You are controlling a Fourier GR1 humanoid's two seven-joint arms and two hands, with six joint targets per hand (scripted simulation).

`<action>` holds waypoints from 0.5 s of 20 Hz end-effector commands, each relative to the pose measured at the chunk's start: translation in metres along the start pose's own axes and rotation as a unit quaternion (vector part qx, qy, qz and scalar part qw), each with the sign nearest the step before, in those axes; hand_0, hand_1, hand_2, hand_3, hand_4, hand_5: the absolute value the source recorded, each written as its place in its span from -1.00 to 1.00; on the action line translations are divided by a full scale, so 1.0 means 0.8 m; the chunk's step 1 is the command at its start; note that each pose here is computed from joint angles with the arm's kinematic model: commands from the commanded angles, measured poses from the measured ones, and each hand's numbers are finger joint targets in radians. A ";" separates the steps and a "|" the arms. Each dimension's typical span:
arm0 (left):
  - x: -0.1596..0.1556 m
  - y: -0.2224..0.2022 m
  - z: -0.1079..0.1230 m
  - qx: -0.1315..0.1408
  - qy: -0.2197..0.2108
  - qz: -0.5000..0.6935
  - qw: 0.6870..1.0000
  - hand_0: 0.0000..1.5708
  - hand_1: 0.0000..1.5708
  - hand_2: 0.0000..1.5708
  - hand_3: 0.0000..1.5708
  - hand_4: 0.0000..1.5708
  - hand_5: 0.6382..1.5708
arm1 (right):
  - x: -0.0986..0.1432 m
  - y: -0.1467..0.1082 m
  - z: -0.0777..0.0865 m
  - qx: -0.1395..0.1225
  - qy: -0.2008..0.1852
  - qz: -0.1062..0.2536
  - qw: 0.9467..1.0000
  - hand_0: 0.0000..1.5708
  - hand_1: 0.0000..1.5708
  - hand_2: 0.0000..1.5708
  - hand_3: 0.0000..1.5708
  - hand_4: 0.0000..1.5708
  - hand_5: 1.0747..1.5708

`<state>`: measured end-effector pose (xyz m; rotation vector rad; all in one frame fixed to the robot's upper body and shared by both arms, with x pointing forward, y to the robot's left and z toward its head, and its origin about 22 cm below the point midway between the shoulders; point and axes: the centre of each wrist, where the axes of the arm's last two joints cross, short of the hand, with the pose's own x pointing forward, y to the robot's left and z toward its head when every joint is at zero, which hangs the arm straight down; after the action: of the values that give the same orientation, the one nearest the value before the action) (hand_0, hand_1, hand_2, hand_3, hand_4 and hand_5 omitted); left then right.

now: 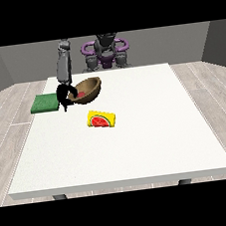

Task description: Pick the cup and pour the ball into the bowl, then pick the bowl and place it on the pad

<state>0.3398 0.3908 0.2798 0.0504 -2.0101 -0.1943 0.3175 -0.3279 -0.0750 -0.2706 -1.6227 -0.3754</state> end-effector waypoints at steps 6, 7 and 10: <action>-0.020 0.011 0.008 -0.004 0.027 0.012 1.000 -1.00 -1.00 -1.00 -1.00 0.49 0.91 | 0.009 -0.063 0.000 -0.070 0.117 0.141 0.980 1.00 1.00 1.00 0.58 0.28 0.90; -0.017 0.026 0.009 0.011 0.024 0.011 1.000 -1.00 -1.00 -1.00 -1.00 0.50 0.90 | 0.029 -0.065 -0.017 -0.063 0.106 0.151 0.981 1.00 1.00 1.00 0.61 0.30 0.90; -0.040 0.033 0.017 0.030 0.069 0.014 0.997 -1.00 -1.00 -1.00 -1.00 0.52 0.91 | 0.063 -0.071 -0.039 -0.064 0.131 0.179 0.973 1.00 1.00 1.00 0.41 0.31 0.91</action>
<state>0.3416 0.4117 0.2639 0.0455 -1.9481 -0.1493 0.3237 -0.3387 -0.0549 -0.3775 -1.4402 -0.3074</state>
